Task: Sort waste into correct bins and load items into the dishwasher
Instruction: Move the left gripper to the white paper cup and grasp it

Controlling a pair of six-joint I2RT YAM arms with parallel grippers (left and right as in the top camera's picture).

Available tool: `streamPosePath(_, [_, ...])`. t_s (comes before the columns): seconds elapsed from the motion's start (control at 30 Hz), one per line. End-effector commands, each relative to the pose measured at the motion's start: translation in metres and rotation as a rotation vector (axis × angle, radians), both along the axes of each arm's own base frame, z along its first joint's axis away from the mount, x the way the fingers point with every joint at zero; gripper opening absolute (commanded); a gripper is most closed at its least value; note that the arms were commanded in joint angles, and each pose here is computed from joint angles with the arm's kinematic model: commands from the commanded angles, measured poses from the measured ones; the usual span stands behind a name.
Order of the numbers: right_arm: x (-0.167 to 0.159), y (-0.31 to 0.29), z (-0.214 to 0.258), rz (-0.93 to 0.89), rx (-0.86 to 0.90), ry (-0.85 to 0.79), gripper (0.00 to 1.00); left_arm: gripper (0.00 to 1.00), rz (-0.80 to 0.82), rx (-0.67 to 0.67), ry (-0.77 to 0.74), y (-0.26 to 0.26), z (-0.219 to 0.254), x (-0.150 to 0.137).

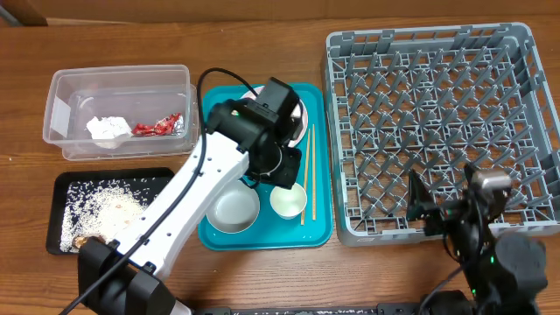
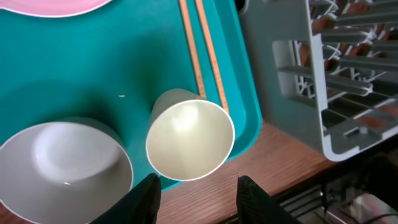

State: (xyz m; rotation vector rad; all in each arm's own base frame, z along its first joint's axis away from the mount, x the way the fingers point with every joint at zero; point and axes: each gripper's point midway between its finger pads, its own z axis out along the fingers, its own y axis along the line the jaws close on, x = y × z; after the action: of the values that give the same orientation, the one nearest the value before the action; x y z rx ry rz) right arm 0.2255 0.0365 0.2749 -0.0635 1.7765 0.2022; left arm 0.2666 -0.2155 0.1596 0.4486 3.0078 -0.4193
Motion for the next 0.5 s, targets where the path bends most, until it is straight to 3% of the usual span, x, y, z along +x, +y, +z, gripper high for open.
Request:
streamPosePath(0.0, [0.011,0.002,0.005,-0.001,-0.003,0.056,1.00,0.42,0.024,0.084,-0.009,0.007,-0.011,-0.001])
streamPosePath(0.47, [0.024,0.003,-0.016,-0.005,-0.017,0.153,1.00,0.43,0.089,0.141,0.079,0.023,-0.078,-0.023])
